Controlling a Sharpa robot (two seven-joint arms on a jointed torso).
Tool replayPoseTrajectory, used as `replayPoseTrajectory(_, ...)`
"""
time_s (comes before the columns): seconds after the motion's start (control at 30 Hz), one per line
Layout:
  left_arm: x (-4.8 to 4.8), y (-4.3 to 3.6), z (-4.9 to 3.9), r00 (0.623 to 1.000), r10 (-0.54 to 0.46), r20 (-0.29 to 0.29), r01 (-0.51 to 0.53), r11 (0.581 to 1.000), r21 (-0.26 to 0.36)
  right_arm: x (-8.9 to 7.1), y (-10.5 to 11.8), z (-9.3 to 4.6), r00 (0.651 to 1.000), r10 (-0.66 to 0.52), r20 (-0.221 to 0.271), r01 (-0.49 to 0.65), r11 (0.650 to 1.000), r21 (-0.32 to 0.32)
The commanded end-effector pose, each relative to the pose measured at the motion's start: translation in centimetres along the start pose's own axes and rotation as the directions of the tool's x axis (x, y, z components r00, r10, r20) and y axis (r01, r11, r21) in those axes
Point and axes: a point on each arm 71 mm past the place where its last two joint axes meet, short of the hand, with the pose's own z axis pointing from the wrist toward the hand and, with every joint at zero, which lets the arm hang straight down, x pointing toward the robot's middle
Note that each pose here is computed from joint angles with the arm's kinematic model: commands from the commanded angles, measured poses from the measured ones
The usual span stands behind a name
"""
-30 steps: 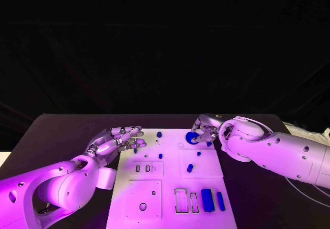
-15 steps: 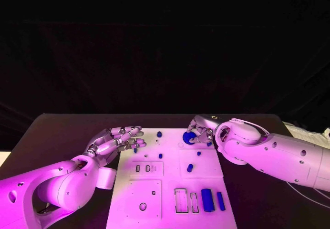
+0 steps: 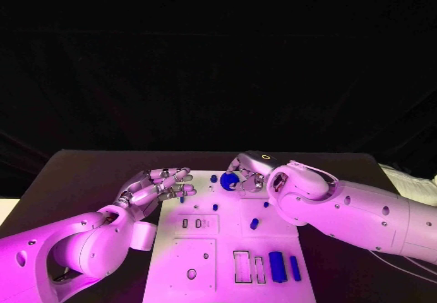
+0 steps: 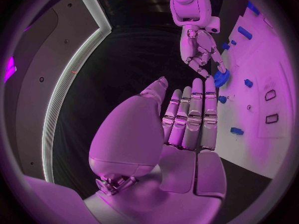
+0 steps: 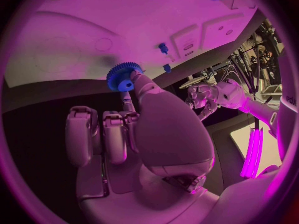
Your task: Assemble the parts on the task board
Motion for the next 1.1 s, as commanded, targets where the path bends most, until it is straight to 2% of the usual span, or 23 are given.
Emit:
replayPoseTrajectory(0.03, 0.36, -0.08, 0.05, 1.000, -0.011, -0.024, 0.012, 1.000, 0.004, 0.0, 1.4, 0.4, 0.998, -0.031, 0.053, 0.033, 0.999, -0.043)
replayPoseTrajectory(0.27, 0.44, -0.06, 0.07, 1.000, -0.012, -0.026, 0.012, 1.000, 0.004, 1.2, 3.0, 1.2, 0.999, -0.033, 0.023, 0.035, 0.997, -0.070)
replayPoseTrajectory(0.53, 0.42, -0.05, 0.10, 1.000, -0.012, -0.026, 0.012, 1.000, 0.004, 2.8, 3.4, 1.9, 0.999, -0.040, -0.025, 0.039, 0.997, -0.062)
replayPoseTrajectory(0.93, 0.40, -0.05, 0.09, 1.000, -0.012, -0.026, 0.012, 1.000, 0.003, 3.4, 3.3, 2.4, 0.999, -0.040, -0.031, 0.038, 0.998, -0.050)
replayPoseTrajectory(1.1, 0.37, -0.05, 0.07, 1.000, -0.012, -0.025, 0.012, 1.000, 0.002, 3.6, 3.1, 2.5, 0.998, -0.040, -0.057, 0.037, 0.998, -0.045)
